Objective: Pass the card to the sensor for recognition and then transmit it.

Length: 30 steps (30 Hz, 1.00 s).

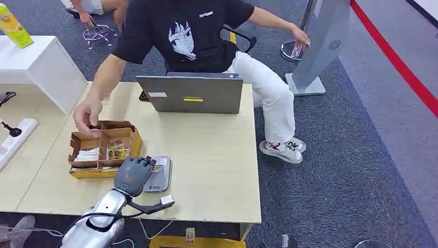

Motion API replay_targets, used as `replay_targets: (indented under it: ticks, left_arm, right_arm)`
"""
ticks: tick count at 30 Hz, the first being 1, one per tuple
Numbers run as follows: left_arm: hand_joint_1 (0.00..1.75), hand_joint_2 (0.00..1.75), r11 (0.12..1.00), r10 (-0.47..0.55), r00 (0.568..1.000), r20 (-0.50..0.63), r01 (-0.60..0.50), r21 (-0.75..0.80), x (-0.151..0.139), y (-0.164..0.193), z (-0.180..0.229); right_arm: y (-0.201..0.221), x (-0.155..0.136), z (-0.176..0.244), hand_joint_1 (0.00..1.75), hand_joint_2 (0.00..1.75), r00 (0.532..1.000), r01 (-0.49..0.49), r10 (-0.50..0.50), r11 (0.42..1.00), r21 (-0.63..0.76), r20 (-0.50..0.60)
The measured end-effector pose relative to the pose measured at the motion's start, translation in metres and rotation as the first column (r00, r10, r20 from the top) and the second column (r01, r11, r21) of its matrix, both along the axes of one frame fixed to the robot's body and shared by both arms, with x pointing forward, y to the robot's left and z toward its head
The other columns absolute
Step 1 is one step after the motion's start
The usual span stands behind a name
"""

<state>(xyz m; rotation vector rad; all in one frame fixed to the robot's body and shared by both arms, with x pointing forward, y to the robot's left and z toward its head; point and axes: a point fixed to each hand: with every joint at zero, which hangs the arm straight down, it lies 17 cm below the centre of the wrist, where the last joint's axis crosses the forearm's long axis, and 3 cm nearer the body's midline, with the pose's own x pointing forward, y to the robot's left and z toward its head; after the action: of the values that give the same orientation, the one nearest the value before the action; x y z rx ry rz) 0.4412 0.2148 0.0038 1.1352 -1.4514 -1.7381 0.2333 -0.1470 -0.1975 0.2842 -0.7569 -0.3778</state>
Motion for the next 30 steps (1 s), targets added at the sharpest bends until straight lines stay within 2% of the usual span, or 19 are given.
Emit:
replay_targets:
  ticks: [6, 10, 15, 20, 24, 30]
  left_arm:
    - [1.75, 1.75, 1.000, -0.002, 1.000, 0.015, 0.002, -0.006, 0.000, -0.001, 0.003]
    - [1.75, 1.75, 0.999, -0.001, 0.998, 0.068, 0.004, -0.039, 0.002, 0.001, 0.017]
    - [1.75, 1.75, 0.992, 0.031, 0.983, 0.181, -0.007, -0.129, 0.017, 0.020, 0.070]
    - [1.75, 1.75, 0.974, 0.087, 0.946, 0.311, -0.015, -0.227, 0.037, 0.062, 0.150]
    - [1.75, 1.75, 0.973, 0.101, 0.928, 0.358, -0.018, -0.230, 0.037, 0.075, 0.172]
    - [1.75, 1.75, 0.976, 0.103, 0.921, 0.375, -0.021, -0.216, 0.037, 0.081, 0.176]
  right_arm:
    - [0.000, 0.000, 0.000, 0.00, 1.75, 1.000, 0.001, -0.001, 1.000, 0.000, 0.000]
    - [-0.001, -0.001, 0.000, 0.00, 1.75, 1.000, 0.005, -0.005, 1.000, 0.000, -0.001]
    - [-0.002, -0.004, -0.002, 0.00, 1.75, 1.000, 0.014, -0.014, 1.000, 0.000, -0.006]
    - [-0.003, -0.005, -0.002, 0.00, 1.75, 1.000, 0.021, -0.021, 1.000, -0.001, -0.008]
    - [-0.003, -0.005, -0.002, 0.00, 1.75, 1.000, 0.021, -0.021, 1.000, -0.001, -0.008]
    - [-0.004, -0.006, -0.003, 0.00, 1.75, 1.000, 0.018, -0.018, 1.000, -0.002, -0.011]
